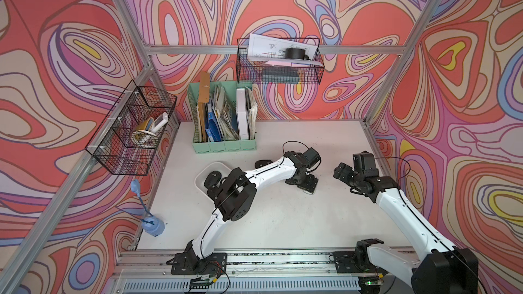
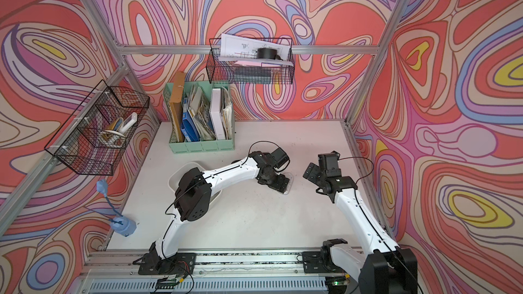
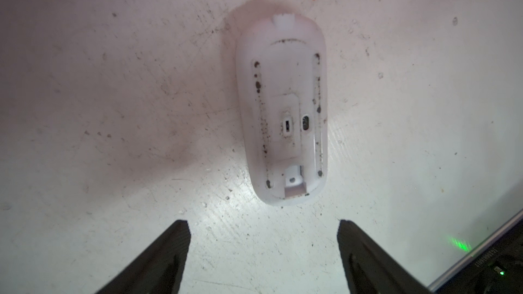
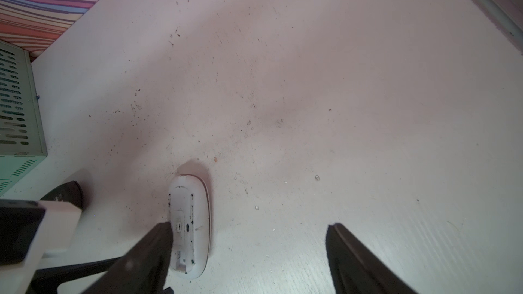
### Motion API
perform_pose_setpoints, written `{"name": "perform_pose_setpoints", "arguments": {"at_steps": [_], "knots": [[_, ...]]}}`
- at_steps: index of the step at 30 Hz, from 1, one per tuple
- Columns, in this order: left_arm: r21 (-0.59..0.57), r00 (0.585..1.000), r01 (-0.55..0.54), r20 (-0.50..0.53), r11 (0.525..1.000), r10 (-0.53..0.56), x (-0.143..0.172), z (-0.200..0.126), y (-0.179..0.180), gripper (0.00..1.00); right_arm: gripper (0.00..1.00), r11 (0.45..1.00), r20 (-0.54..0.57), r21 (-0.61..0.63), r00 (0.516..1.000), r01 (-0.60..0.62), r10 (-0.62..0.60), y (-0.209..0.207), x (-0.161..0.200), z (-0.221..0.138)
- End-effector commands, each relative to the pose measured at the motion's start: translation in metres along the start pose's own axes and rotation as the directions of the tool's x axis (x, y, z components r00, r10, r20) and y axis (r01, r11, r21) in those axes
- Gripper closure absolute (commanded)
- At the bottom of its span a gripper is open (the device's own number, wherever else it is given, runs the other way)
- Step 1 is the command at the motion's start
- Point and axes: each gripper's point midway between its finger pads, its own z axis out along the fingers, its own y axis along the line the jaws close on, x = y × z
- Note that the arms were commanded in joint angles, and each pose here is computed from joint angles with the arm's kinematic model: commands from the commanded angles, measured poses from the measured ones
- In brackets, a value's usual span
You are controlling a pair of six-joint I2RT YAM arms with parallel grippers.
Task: Put the mouse in the storage box
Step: Pick up the mouse from the center of the board.
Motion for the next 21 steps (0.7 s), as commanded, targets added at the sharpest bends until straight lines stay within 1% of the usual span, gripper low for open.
{"name": "perform_pose_setpoints", "arguments": {"at_steps": [1, 5, 10, 12, 14, 16, 21], "knots": [[-0.017, 1.000, -0.013, 0.006, 1.000, 0.013, -0.008, 0.007, 0.000, 0.13, 0.13, 1.000, 0.027, -0.030, 1.000, -0.005, 0.006, 0.003, -0.003, -0.003], [-0.004, 1.000, -0.005, 0.001, 1.000, 0.005, -0.012, 0.018, -0.003, 0.13, 0.13, 0.999, 0.036, -0.035, 0.999, 0.005, -0.004, 0.002, -0.003, -0.005], [-0.007, 1.000, -0.003, -0.014, 1.000, 0.002, -0.017, 0.032, -0.005, 0.17, 0.14, 0.999, 0.025, -0.051, 1.000, 0.004, -0.002, 0.003, 0.003, -0.003], [-0.010, 1.000, -0.001, -0.013, 1.000, 0.001, -0.020, 0.035, -0.005, 0.21, 0.14, 0.998, 0.018, -0.061, 1.000, 0.003, -0.002, 0.004, 0.005, -0.002], [-0.008, 1.000, -0.001, -0.004, 1.000, 0.001, -0.024, 0.039, -0.006, 0.23, 0.14, 0.998, 0.015, -0.063, 1.000, 0.001, 0.000, 0.004, 0.007, -0.002], [-0.012, 1.000, -0.002, -0.015, 1.000, 0.001, -0.022, 0.045, -0.005, 0.23, 0.14, 0.998, 0.014, -0.067, 1.000, 0.002, -0.001, 0.004, 0.007, -0.002], [-0.024, 0.998, 0.007, -0.060, 1.000, -0.009, -0.014, 0.058, -0.001, 0.35, 0.14, 0.998, 0.017, -0.069, 1.000, 0.005, -0.003, 0.005, 0.006, -0.003]]}}
